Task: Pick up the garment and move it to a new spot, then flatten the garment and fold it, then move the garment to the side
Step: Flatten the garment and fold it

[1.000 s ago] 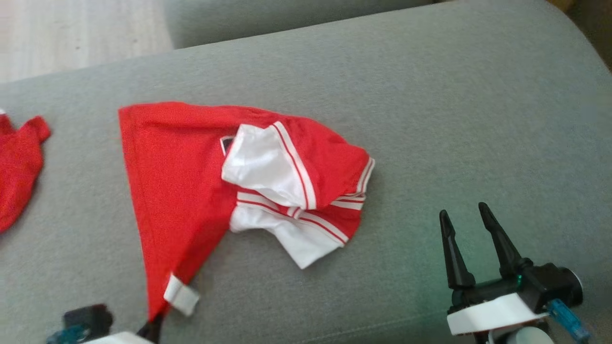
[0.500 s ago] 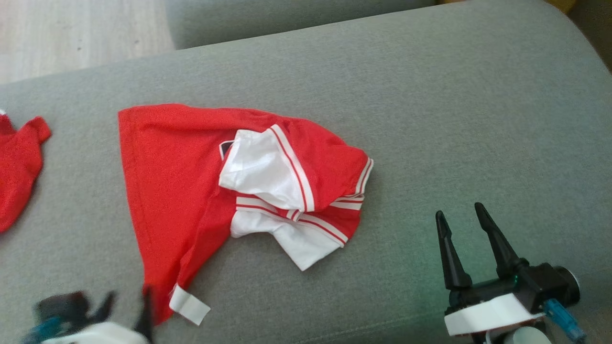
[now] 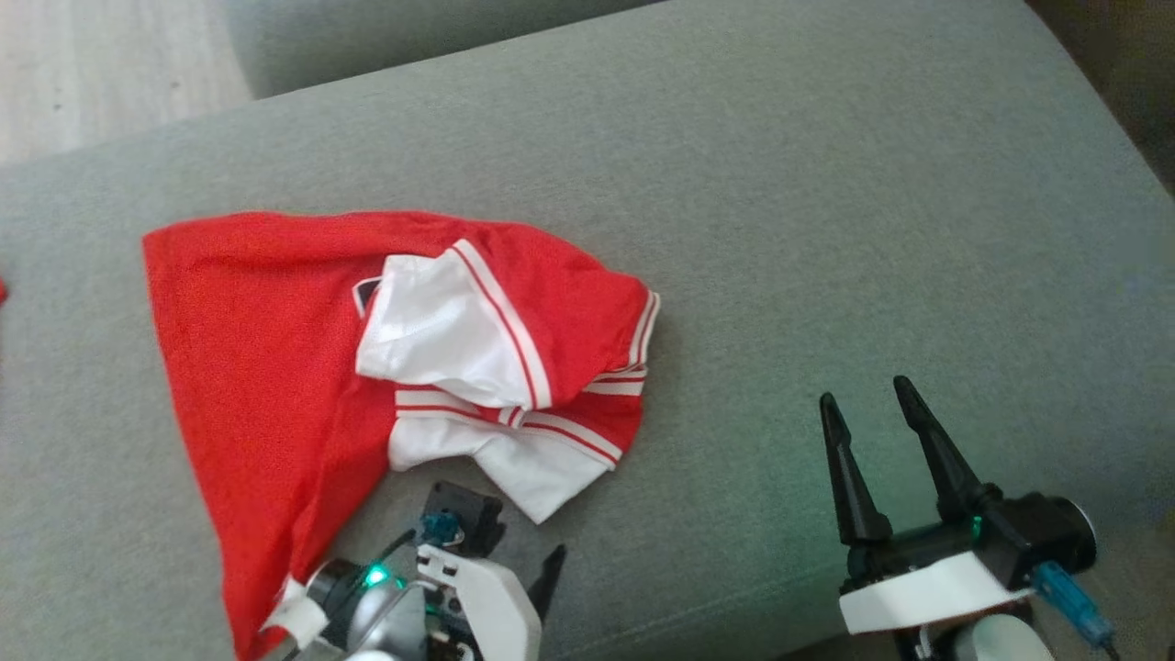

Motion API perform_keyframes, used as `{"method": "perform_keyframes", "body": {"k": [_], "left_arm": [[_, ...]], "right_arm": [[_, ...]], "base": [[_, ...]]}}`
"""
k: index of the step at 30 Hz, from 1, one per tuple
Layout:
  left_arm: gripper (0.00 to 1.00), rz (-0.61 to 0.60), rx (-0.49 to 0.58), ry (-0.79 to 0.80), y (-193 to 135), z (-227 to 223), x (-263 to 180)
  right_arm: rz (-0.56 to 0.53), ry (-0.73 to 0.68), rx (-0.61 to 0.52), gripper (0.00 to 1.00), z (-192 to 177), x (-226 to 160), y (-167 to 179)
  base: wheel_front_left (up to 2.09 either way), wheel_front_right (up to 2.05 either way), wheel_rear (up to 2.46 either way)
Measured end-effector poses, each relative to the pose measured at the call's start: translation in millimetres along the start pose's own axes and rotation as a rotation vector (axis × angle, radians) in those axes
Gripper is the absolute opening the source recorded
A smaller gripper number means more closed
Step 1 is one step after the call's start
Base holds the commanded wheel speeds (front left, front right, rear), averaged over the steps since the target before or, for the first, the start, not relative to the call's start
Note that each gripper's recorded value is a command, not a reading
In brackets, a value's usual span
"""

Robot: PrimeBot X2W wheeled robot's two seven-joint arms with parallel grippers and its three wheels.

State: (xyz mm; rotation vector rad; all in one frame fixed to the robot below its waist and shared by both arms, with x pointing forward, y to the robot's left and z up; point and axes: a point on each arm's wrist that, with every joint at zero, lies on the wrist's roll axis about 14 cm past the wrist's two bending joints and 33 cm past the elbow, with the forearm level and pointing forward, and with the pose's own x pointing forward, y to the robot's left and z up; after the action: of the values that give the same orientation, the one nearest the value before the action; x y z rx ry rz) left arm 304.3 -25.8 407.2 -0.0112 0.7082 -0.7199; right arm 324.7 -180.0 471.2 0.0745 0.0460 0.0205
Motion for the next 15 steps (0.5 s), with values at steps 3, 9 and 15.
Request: {"method": "perform_keyframes", "body": {"k": [3,9,15], "left_arm": [[1.00,0.015,0.044,0.059,4,-14,12],[1.00,0.031,0.064,0.032,9,-7,33],[0.00,0.038,0.061,-0.009,7,2,44]], "right_arm": [[-0.031,-0.003,0.005,1.00,1,-4,-8],[-0.079,0.009,0.002,1.00,-1,-11,-21],[-0.086,0.007,0.008,1.00,-1,-12,-23]], "base": [[0.00,0.00,0.00],[0.00,0.00,0.00],[0.00,0.00,0.00]]}}
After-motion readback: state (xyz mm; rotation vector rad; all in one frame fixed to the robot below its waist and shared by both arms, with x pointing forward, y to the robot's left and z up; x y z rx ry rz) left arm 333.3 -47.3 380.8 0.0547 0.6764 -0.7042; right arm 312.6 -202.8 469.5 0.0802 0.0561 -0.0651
